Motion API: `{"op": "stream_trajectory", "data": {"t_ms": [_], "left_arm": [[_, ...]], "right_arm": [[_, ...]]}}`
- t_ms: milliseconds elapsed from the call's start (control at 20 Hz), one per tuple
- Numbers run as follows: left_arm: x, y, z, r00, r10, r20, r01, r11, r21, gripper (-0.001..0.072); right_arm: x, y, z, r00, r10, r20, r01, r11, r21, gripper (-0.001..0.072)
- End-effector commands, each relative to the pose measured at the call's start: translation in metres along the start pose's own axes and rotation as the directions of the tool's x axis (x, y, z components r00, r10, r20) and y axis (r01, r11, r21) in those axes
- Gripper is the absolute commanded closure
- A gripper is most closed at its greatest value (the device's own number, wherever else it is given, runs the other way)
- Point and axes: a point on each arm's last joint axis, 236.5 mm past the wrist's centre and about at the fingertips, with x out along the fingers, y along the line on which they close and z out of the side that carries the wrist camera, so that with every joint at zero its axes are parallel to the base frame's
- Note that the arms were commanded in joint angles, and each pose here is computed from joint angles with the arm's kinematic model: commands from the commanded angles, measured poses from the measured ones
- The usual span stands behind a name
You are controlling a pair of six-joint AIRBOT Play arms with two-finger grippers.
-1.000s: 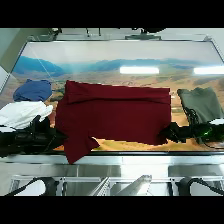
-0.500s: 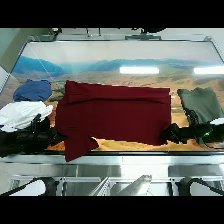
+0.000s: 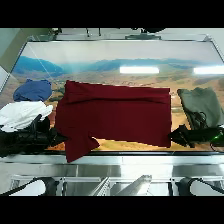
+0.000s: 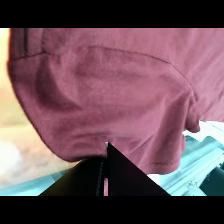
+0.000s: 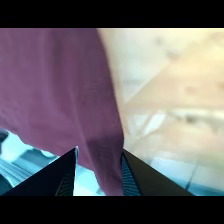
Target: Fold the shirts.
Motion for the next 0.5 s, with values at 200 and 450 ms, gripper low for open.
{"op": "stream_trajectory", "data": {"t_ms": [200, 450], "left_arm": [[0.000, -0.004, -0.002, 1.000, -0.016, -0.007, 0.016, 1.000, -0.001, 0.0683], [0.000, -0.005, -0.002, 1.000, -0.022, -0.008, 0.022, 1.000, -0.003, 0.0683]], "right_arm": [[0.022, -0.006, -0.020, 0.998, 0.002, -0.057, 0.000, 0.999, 0.041, 0.0350], [0.044, 0.002, -0.039, 0.987, -0.017, -0.161, 0.014, 1.000, -0.020, 0.0353]]}}
